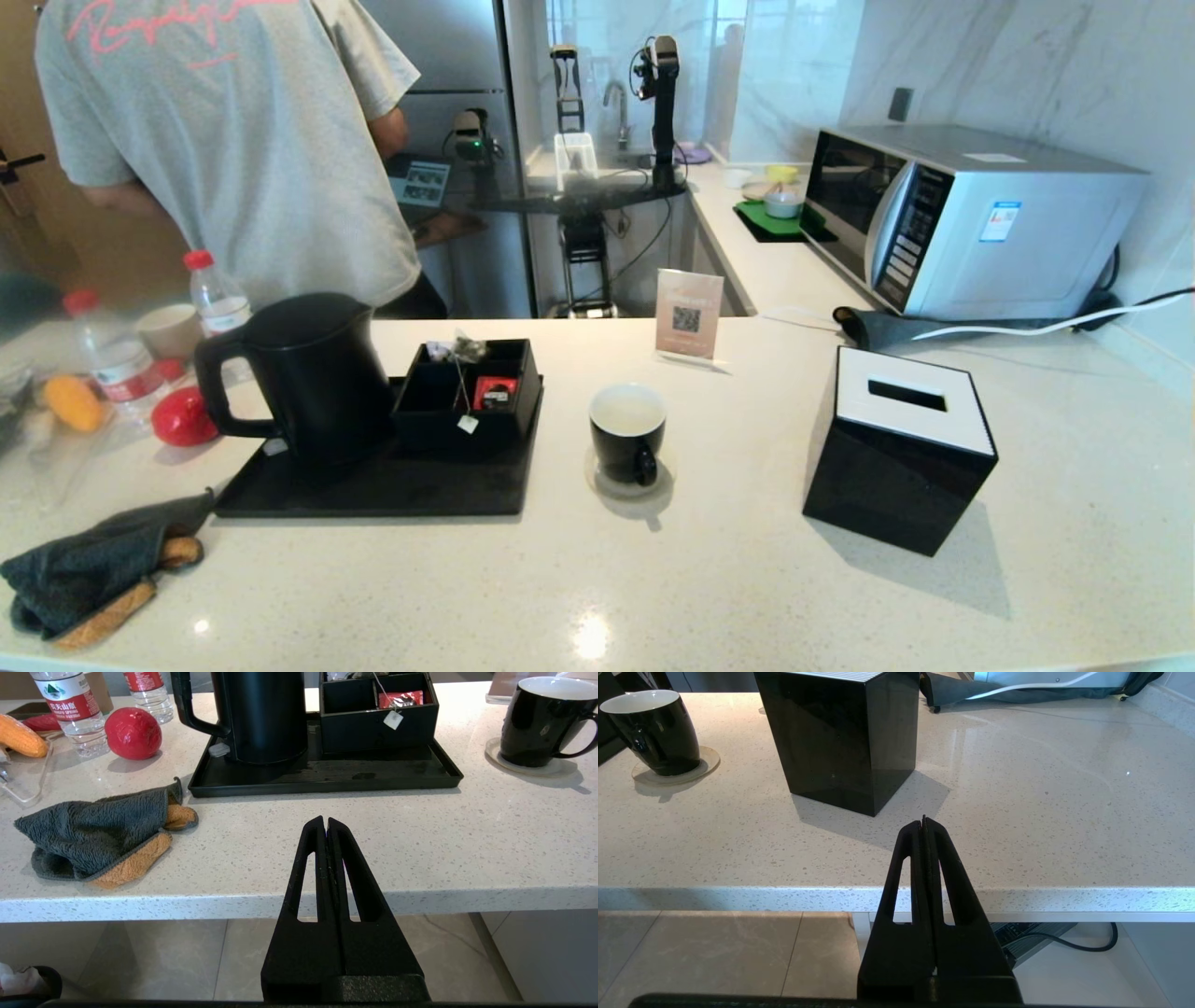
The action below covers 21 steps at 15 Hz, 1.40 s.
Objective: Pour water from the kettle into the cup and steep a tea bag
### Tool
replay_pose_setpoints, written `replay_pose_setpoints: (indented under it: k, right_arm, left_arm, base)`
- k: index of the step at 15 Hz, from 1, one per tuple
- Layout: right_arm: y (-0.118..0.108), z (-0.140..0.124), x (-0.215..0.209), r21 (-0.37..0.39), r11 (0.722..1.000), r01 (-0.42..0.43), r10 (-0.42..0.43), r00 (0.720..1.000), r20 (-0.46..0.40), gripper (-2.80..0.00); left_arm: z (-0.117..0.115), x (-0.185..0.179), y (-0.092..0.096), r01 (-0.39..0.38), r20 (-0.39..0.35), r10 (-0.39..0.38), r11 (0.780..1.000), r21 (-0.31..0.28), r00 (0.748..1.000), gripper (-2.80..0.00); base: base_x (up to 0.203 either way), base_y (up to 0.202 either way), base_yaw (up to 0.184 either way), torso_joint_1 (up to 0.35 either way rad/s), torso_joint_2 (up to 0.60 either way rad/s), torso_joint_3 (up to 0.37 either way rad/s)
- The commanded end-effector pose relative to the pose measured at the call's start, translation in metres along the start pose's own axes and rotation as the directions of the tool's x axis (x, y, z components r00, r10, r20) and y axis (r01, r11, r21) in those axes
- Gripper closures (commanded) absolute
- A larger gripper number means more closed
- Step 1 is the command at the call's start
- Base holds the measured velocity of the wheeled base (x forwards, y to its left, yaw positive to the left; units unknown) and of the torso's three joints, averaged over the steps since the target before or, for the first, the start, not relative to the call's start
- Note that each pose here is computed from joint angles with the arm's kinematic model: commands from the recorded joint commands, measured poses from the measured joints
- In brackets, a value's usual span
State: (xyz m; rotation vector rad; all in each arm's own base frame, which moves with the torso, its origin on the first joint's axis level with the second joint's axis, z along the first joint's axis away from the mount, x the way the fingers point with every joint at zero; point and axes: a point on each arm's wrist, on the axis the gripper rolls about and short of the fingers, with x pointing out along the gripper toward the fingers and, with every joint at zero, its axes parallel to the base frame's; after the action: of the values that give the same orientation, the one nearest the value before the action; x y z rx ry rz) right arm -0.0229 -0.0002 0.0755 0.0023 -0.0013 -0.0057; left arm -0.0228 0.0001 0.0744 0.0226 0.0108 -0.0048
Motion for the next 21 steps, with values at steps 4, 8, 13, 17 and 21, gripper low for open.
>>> replay_pose_setpoints:
  k: [4,8,13,17,21]
  right_arm:
    - [0.000,0.000,0.000,0.001,1.000,0.000,0.000,1.000,-0.001,0.00]
    - [0.000,0.000,0.000,0.000,1.000,-0.001,0.001,1.000,-0.001,0.00]
    - [0.000,0.000,0.000,0.000,1.000,-0.001,0.001,1.000,-0.001,0.00]
    - [0.000,0.000,0.000,0.000,1.000,-0.001,0.001,1.000,-0.001,0.00]
    - [0.000,0.000,0.000,-0.001,1.000,0.000,0.000,1.000,-0.001,0.00]
  left_arm:
    - [0.000,0.000,0.000,-0.002,0.000,0.002,1.000,-0.004,1.000,0.00]
    - [0.000,0.000,0.000,0.003,0.000,-0.003,1.000,-0.006,1.000,0.00]
    - [0.000,0.000,0.000,-0.003,0.000,0.003,1.000,-0.009,1.000,0.00]
    - [0.000,0.000,0.000,-0.005,0.000,0.005,1.000,-0.012,1.000,0.00]
    - [0.029,0.000,0.001,-0.004,0.006,0.004,1.000,-0.012,1.000,0.00]
  base:
    - [0.000,0.000,0.000,0.000,0.00,0.000]
    - [0.000,0.000,0.000,0.000,0.00,0.000]
    - [0.000,0.000,0.000,0.000,0.00,0.000]
    - [0.000,0.000,0.000,0.000,0.00,0.000]
    - [0.000,0.000,0.000,0.000,0.00,0.000]
